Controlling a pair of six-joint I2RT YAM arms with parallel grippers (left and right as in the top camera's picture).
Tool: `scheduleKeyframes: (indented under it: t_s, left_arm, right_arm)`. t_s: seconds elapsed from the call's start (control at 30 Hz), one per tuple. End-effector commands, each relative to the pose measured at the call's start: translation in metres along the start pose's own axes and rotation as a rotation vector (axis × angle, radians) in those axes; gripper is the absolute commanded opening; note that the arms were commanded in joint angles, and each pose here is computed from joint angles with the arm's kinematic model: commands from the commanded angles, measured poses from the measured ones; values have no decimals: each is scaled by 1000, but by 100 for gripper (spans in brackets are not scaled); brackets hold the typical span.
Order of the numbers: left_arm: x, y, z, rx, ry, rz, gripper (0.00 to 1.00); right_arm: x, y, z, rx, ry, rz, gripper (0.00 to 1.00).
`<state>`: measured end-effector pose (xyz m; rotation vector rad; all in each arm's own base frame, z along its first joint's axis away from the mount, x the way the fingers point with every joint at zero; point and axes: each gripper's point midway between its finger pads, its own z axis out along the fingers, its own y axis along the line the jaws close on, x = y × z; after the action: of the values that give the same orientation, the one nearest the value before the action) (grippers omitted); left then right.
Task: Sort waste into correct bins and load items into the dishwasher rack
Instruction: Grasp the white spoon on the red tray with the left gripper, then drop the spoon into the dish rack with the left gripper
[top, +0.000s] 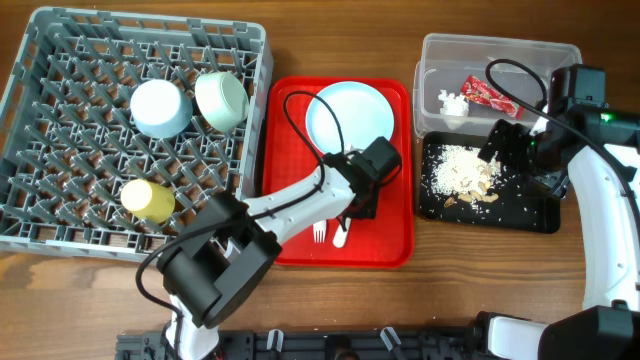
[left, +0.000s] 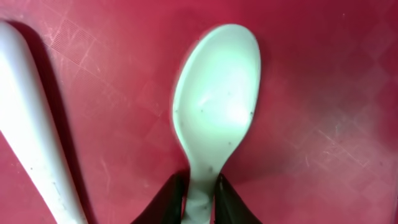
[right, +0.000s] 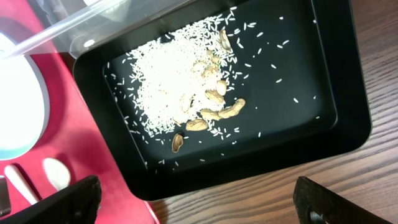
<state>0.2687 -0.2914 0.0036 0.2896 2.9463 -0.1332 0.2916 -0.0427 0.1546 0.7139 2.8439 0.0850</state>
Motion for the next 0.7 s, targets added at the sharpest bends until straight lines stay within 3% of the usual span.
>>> scheduleKeyframes:
  t_s: [0.0, 0.03, 0.4, 0.5, 0.67]
  left_arm:
    - [5, 11, 9, -61, -1, 9, 8]
    - [5, 11, 9, -61, -2, 10, 4]
    - [-6, 7, -15, -24, -52, 1, 4]
    - [-16, 16, -44, -4, -90, -34, 4]
    - [-35, 75, -120, -8, -171, -18, 4]
  right_arm:
    - [-4, 3, -10, -22, -30, -12, 100]
    - [-4, 3, -10, -23, -30, -12, 100]
    - [-3, 3, -10, -21, -27, -12, 100]
    - [-3, 3, -10, -21, -26, -20, 100]
    - [-3, 3, -10, -21, -26, -34, 100]
